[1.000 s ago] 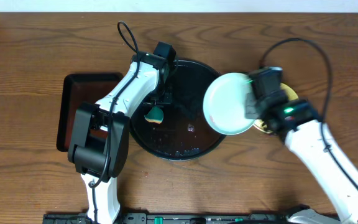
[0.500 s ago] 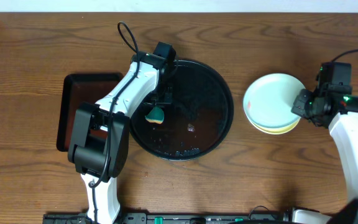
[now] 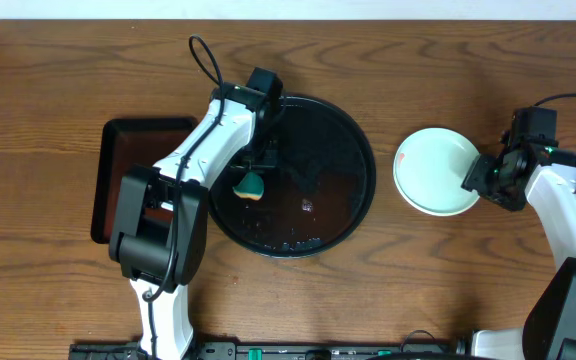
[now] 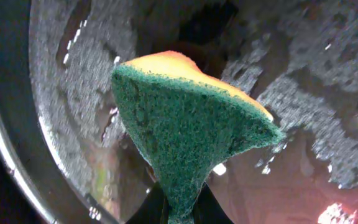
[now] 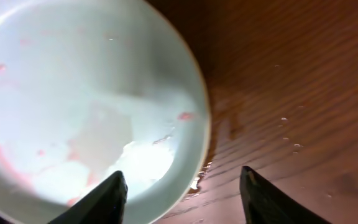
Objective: Clean dirty plates on tray and stack at the side
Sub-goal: 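Move left gripper to the small black tray and drop the sponge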
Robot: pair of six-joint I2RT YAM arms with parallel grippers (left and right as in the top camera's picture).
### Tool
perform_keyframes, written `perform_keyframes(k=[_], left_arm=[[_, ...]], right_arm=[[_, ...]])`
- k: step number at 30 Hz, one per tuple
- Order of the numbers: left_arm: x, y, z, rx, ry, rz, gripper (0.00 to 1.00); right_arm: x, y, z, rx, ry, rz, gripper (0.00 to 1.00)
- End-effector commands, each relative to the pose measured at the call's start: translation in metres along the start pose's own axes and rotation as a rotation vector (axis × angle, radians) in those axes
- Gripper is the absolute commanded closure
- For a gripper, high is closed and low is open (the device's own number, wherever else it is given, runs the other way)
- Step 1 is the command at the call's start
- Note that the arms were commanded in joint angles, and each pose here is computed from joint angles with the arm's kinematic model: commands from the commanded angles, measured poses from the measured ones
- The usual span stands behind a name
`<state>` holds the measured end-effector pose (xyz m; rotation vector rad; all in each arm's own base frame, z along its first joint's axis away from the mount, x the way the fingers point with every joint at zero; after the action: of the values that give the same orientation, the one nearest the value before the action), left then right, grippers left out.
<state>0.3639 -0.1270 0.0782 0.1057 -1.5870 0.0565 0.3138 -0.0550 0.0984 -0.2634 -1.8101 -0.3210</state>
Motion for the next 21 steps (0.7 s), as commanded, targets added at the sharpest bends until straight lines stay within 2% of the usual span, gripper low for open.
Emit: perform_keyframes(k=[1, 6, 11, 16, 21], left_arm=[[0.034, 0.015, -0.014, 0.03, -0.063, 0.024, 0.92], [0.085, 0.057, -0.015, 0.041, -0.137, 0.04, 0.92], [0.114, 0.112, -0.018, 0.15, -0.206, 0.035, 0.92], [0.103, 0.159, -0.022, 0.239, -0.181, 0.008, 0.92], [0.07, 0.189, -0.017, 0.319, -0.103, -0.01, 0.92]], right_arm=[[0.012, 0.012, 0.0, 0.036, -0.021, -0.087, 0.39], [0.037, 0.017, -0.002, 0.047, -0.086, -0.129, 0.37], [0.06, 0.021, -0.004, 0.064, -0.162, -0.144, 0.34], [0.066, 0.031, -0.002, 0.102, -0.18, -0.158, 0.32], [0.065, 0.038, 0.0, 0.132, -0.174, -0.161, 0.31]])
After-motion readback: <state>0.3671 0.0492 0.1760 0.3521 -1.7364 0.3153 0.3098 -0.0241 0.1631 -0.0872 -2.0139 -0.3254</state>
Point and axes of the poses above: each gripper's point midway between its finger pads, its own x axis back along the fingers, its own y axis along the line the jaws close on, z = x × y, the point moved 4 cm from there along x, back along the fingers, and after that the axes turned 7 degrees about x, right-handed, at the moved point
